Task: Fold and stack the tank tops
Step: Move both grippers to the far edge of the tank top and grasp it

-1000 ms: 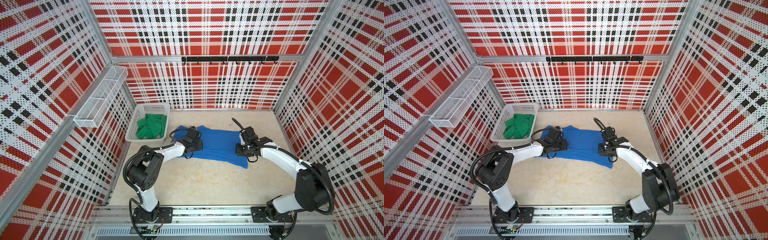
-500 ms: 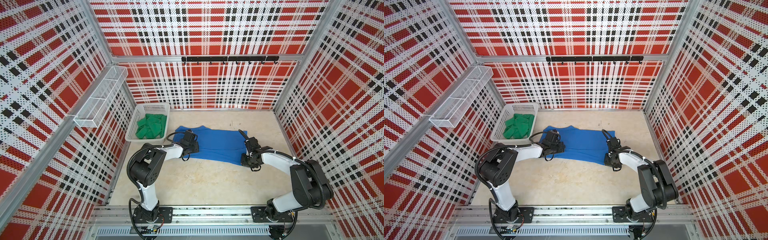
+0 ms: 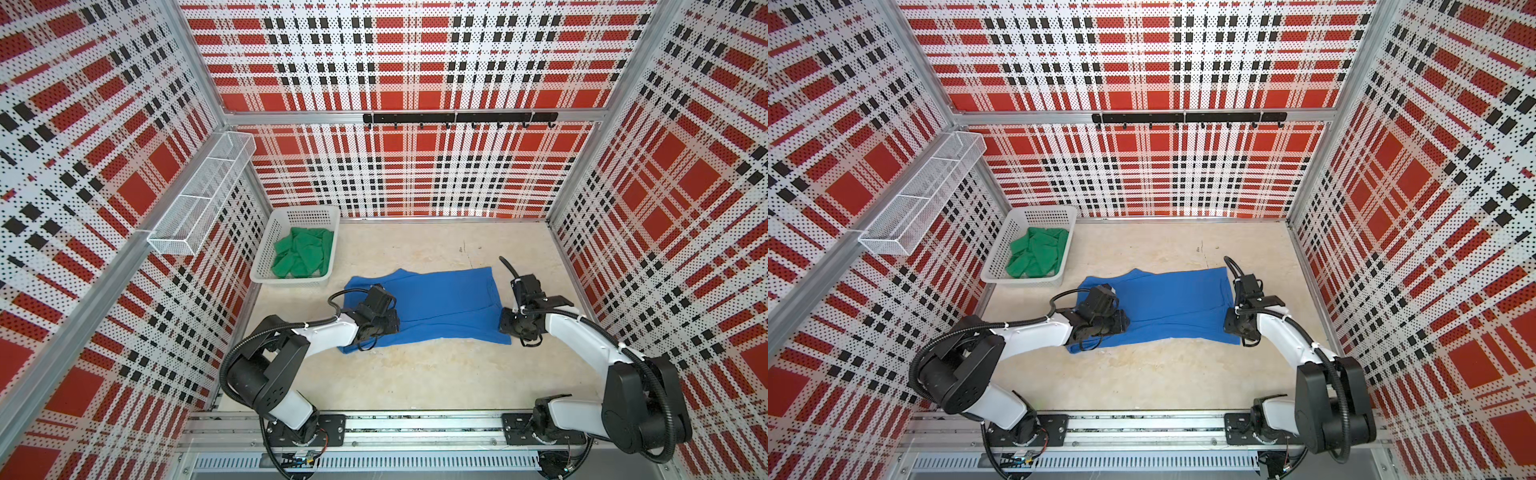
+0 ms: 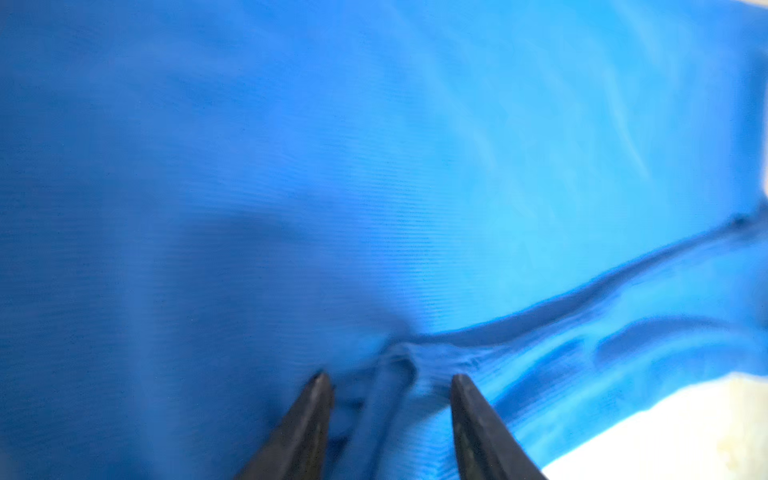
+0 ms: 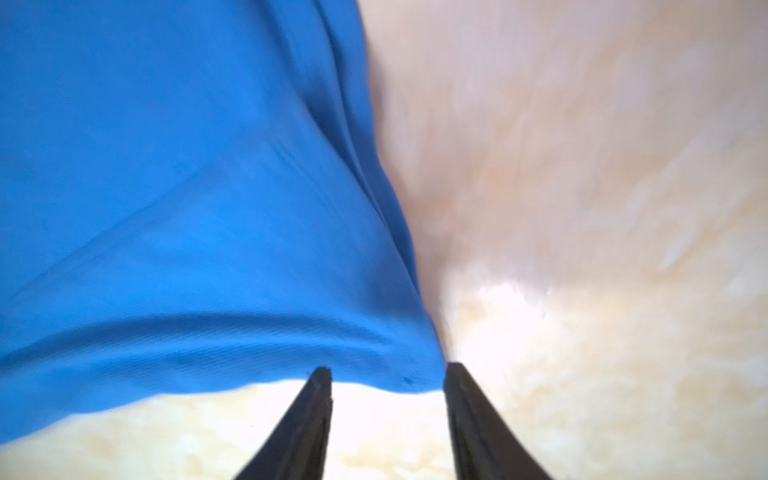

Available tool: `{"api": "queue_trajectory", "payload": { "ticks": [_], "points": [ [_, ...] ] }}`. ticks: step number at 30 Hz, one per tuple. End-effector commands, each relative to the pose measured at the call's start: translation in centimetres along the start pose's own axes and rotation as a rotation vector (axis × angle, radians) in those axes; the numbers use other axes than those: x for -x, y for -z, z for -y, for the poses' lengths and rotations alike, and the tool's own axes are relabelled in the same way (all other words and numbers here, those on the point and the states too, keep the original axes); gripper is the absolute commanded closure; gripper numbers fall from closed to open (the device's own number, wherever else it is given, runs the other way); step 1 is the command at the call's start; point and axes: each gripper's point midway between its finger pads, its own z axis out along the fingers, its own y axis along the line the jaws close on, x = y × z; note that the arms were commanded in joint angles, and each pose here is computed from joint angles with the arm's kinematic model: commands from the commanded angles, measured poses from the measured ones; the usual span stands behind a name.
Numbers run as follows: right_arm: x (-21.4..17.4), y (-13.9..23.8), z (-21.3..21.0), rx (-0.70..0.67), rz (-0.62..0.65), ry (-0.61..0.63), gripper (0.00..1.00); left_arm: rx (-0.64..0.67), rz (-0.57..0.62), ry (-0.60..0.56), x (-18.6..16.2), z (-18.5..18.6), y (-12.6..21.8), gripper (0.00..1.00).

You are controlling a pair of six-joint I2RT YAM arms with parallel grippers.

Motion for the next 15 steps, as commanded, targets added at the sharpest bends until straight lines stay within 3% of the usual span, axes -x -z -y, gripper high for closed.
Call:
{"api": "queue_trajectory", "payload": {
  "ticks": [1,3,7,10,15],
  "points": [
    [6.2,3.4,-1.7,0.059,0.188,0.154,0.32,0.006,0.058,-0.078,5.9,2.1,1.2,0.46],
    [9.0,3.9,-2.2,0.06,0.24,0.207,0.3,0.003,0.099,-0.146,9.5,3.6,0.7,0.45],
    [12.5,2.6,-3.4,0.104,0.251,0.265,0.37,0.038,0.139,-0.233,14.3,4.4,-1.8,0.45],
    [14.3,1.1,-4.3,0.127,0.247,0.296,0.41,0.071,0.146,-0.253,16.4,3.7,-3.7,0.44],
    [15.4,-0.6,-5.4,0.172,0.217,0.3,0.46,0.105,0.114,-0.269,16.8,2.2,-6.4,0.43]
  ]
}}
